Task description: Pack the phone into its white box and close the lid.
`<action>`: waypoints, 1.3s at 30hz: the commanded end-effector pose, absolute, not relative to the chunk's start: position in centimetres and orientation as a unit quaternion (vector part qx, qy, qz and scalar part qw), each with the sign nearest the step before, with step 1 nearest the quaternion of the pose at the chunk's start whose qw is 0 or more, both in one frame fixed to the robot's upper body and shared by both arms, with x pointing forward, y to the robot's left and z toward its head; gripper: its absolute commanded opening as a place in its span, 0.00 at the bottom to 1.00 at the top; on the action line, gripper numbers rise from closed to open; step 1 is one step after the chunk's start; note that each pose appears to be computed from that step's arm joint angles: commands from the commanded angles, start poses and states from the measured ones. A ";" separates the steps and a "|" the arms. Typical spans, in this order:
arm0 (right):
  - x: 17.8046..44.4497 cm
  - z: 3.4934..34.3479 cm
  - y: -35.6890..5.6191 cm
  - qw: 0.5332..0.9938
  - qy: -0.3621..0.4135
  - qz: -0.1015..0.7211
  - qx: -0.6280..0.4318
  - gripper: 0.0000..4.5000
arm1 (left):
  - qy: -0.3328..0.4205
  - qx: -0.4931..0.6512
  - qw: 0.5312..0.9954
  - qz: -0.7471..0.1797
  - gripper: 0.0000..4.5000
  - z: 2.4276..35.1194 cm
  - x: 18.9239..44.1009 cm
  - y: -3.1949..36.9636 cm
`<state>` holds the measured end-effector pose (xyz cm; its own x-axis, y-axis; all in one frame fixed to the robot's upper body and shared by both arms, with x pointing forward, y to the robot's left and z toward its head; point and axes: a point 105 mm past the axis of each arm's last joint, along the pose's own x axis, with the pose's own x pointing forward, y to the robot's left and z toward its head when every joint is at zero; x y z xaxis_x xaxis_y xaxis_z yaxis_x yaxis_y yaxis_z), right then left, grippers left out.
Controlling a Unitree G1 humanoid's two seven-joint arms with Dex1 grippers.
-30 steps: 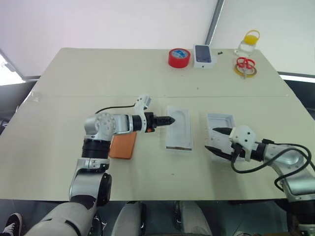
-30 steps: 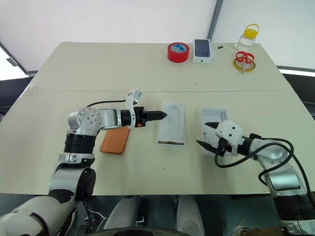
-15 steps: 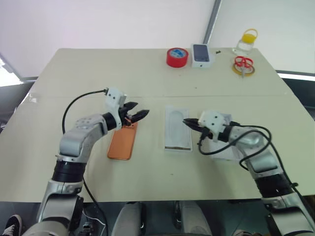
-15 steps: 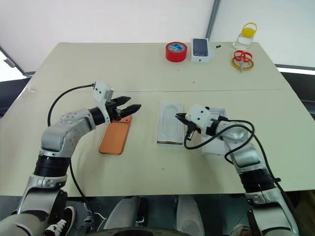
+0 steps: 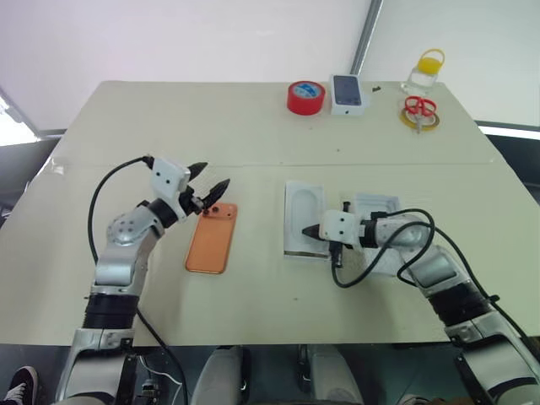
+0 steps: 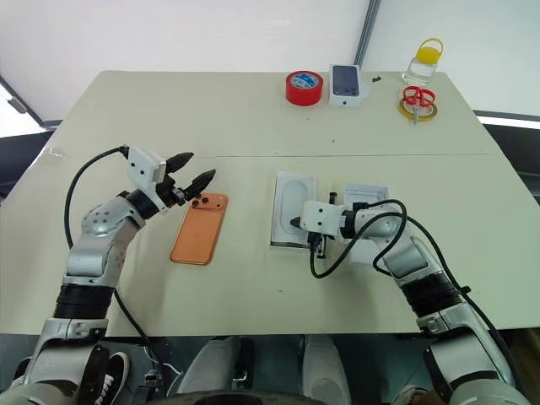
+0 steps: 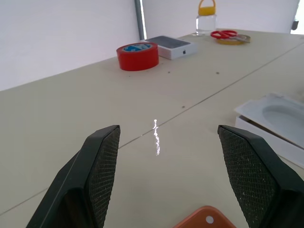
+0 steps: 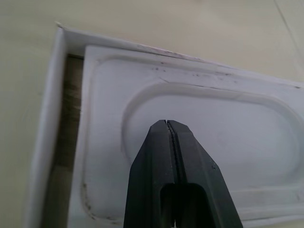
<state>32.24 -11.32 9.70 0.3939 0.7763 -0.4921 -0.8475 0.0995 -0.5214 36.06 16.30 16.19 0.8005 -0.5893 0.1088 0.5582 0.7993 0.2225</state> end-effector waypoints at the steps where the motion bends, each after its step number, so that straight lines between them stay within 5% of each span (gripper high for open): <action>1: 31.1 10.0 -11.3 0.721 0.052 0.572 -0.388 0.00 | -0.115 0.096 0.949 -0.278 0.77 17.7 36.0 17.7; 10: 32.5 11.5 -11.2 0.744 0.014 0.543 -0.390 0.00 | -0.094 0.088 0.950 -0.284 0.77 17.1 36.3 17.0; 18: 34.6 16.2 -8.3 0.800 -0.088 0.486 -0.341 0.00 | 0.066 -0.040 0.957 -0.280 0.77 14.5 35.9 21.1; 22: 34.5 16.8 -4.1 0.808 -0.094 0.505 -0.289 0.00 | 0.151 -0.184 0.924 -0.300 0.77 14.5 34.1 22.9; 29: 33.6 15.3 2.2 0.770 -0.075 0.543 -0.326 0.00 | 0.300 -0.239 0.876 -0.293 0.77 11.1 30.9 23.4; 39: 31.8 10.7 3.0 0.675 0.051 0.610 -0.413 0.00 | 0.338 -0.248 0.856 -0.302 0.77 9.6 29.7 22.4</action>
<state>31.60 2.71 9.93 0.2426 0.7882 -0.5656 -0.8845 -0.0598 -0.4627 30.09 23.14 10.67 0.6227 -0.6739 -0.3976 0.3657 0.6999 -0.6135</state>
